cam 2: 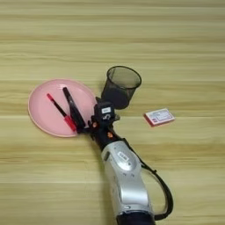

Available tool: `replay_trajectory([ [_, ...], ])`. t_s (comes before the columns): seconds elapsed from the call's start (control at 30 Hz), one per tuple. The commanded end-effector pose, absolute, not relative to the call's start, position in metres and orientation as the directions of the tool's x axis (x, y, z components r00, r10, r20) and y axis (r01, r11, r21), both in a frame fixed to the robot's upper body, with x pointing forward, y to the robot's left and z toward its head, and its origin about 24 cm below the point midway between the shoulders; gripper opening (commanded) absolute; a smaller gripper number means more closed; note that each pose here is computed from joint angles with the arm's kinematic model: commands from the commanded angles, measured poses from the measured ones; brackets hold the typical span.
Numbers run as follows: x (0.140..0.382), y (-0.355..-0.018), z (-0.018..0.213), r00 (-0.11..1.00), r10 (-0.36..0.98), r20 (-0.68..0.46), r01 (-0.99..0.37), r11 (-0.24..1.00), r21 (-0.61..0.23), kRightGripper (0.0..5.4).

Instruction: Move the objects on the table

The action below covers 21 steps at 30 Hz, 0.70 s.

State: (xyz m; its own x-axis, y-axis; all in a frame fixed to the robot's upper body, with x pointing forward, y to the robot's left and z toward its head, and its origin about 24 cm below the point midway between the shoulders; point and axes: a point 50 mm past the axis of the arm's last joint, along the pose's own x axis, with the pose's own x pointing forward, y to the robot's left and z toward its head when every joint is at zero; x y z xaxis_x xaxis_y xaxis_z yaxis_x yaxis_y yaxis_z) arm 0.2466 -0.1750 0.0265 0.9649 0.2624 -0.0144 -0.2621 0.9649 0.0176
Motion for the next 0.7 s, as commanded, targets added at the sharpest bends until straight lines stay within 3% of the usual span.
replay_trajectory([
  [0.03,0.252,-0.176,0.054,0.957,0.271,0.102,-0.269,0.963,-0.036,5.32],
  [0.47,0.234,-0.211,0.059,0.979,0.154,0.135,-0.148,0.988,-0.053,5.39],
  [0.7,0.227,-0.238,0.053,0.991,0.032,0.126,-0.017,0.993,-0.119,5.39],
])
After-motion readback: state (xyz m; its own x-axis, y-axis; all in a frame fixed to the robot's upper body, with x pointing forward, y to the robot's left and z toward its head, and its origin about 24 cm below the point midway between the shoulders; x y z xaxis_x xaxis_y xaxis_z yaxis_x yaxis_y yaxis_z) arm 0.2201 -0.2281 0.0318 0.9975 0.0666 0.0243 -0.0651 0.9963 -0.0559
